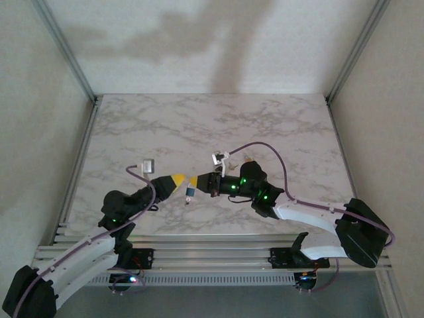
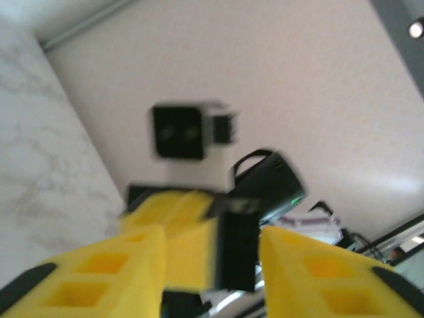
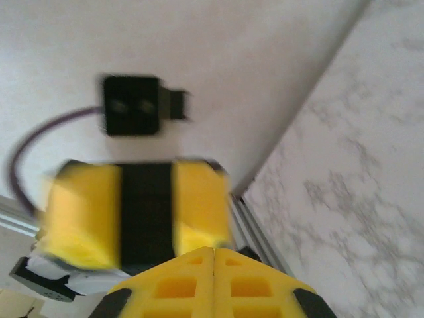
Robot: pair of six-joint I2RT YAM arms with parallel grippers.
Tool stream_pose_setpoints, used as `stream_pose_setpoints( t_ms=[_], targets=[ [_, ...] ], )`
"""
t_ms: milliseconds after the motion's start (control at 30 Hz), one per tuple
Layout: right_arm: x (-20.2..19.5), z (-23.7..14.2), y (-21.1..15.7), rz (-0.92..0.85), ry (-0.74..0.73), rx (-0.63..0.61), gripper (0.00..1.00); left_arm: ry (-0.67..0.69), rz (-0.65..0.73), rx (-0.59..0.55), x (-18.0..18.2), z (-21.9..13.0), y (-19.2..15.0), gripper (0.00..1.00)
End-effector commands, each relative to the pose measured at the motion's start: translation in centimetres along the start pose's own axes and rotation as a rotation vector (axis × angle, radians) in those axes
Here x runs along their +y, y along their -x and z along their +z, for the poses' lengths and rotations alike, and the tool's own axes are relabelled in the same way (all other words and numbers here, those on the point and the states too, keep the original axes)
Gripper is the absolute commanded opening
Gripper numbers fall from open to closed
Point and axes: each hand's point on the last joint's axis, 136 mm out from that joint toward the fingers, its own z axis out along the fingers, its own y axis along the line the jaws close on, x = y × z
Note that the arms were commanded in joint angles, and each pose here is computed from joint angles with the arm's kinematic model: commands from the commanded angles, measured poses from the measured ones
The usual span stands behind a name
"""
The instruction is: Lock with the key
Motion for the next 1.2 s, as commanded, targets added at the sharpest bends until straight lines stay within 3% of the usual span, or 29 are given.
stream_pose_setpoints(
  t_ms=[0, 67, 267, 600, 800, 1167],
  targets=[
    [-1.5, -0.6, -0.5, 0.114, -0.020, 0.031, 0.00, -0.025, 0.097, -0.073, -1.8, 0.1, 1.9, 0.53],
    [-1.5, -0.8, 0.3, 0.138, -0.015, 0.009, 0.00, 0.002, 0.103, -0.065, -1.2, 0.0, 1.7, 0.59],
    [-2.9, -1.9, 2.6, 0.225, -0.043, -0.092, 0.00, 0.134, 0.116, -0.053, 2.0, -0.7, 0.9, 0.62],
    [-3.4, -2.0, 5.3, 0.283, -0.009, -0.231, 0.00, 0.146, 0.011, -0.102, 3.7, -1.3, 0.0, 0.69],
    [-3.7, -1.7, 6.0, 0.288, 0.012, -0.268, 0.00, 0.183, -0.088, -0.137, 5.1, -1.0, -0.1, 0.68],
    [-3.4, -2.0, 7.0, 0.259, 0.011, -0.321, 0.00, 0.184, -0.110, -0.125, 5.2, 0.3, -0.6, 0.63]
  ],
)
